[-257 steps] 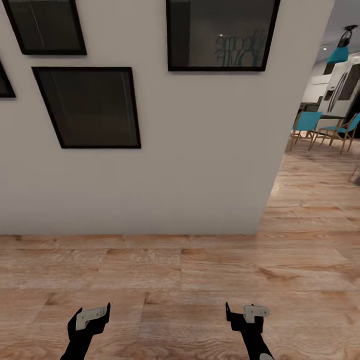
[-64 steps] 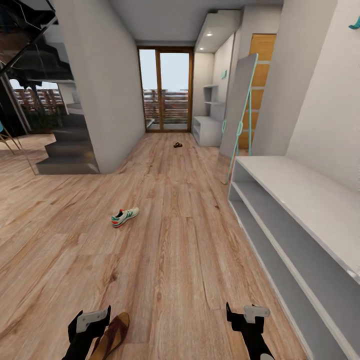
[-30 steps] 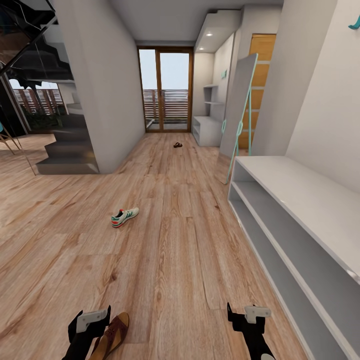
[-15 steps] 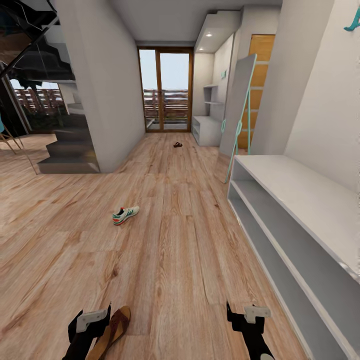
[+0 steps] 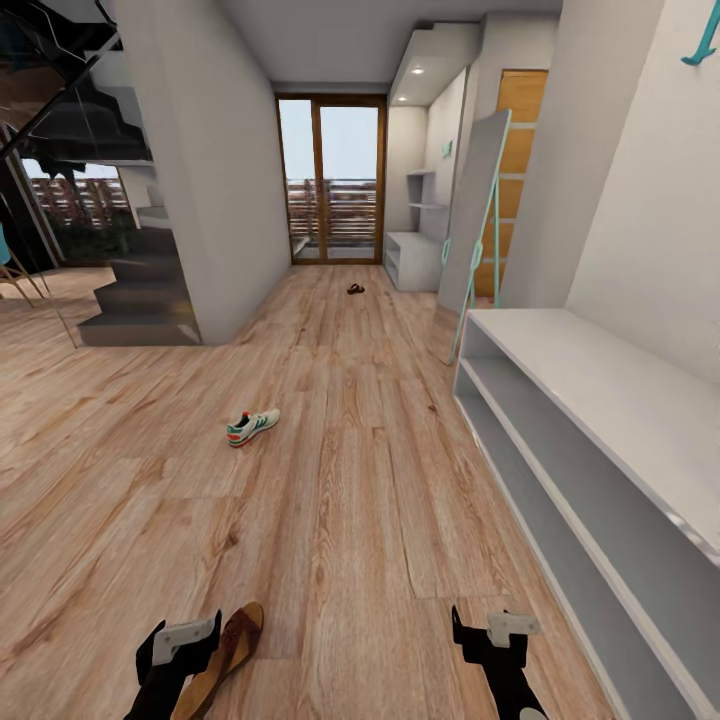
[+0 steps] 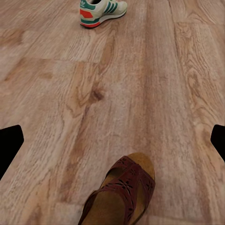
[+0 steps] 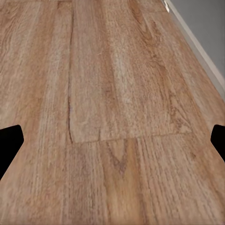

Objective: Pick up the two gym shoes and the two sandals from the corridor floor and place them onto the hallstand (shoe rack) in the corridor, making sure they are on the rack and not on the floor. Arrange them so the two gym shoes are next to each other and the two sandals are next to each other.

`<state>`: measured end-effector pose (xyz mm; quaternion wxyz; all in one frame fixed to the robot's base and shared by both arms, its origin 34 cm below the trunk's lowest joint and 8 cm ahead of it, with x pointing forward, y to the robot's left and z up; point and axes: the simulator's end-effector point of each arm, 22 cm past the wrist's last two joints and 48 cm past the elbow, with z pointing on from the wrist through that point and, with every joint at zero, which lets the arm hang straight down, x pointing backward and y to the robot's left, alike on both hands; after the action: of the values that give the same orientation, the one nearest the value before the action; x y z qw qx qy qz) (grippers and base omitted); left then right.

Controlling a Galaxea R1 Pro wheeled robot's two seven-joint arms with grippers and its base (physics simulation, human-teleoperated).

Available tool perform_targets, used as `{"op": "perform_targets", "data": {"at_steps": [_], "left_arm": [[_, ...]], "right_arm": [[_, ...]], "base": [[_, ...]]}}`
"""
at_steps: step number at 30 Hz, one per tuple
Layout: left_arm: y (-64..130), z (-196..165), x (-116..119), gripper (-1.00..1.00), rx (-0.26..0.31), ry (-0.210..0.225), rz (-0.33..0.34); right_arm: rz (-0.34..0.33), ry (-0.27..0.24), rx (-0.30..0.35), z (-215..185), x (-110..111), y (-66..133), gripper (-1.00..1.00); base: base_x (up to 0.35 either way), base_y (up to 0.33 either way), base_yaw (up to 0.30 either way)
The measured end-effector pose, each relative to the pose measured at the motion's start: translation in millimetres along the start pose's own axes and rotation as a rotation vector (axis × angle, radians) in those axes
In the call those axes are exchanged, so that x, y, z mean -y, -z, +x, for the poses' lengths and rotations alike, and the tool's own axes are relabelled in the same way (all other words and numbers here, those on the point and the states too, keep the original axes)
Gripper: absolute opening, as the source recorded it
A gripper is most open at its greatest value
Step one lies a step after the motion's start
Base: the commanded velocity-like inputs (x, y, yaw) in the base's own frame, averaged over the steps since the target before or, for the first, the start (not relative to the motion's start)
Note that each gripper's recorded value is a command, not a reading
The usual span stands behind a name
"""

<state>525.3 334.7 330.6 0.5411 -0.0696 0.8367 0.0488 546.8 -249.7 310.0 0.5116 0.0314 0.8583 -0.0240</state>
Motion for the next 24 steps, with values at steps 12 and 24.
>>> {"op": "perform_targets", "data": {"at_steps": [12, 24], "left_arm": [[0.0, 0.0, -0.4, 1.00, 0.000, 0.000, -0.001], [0.2, 0.2, -0.6, 1.00, 0.000, 0.000, -0.001]], "right_arm": [[0.000, 0.001, -0.001, 0.1, -0.3, 0.0, 1.00], [0.004, -0.003, 0.002, -0.7, 1.4, -0.2, 1.00]], "base": [[-0.006, 0.000, 0.000], [0.000, 0.000, 0.000]]}}
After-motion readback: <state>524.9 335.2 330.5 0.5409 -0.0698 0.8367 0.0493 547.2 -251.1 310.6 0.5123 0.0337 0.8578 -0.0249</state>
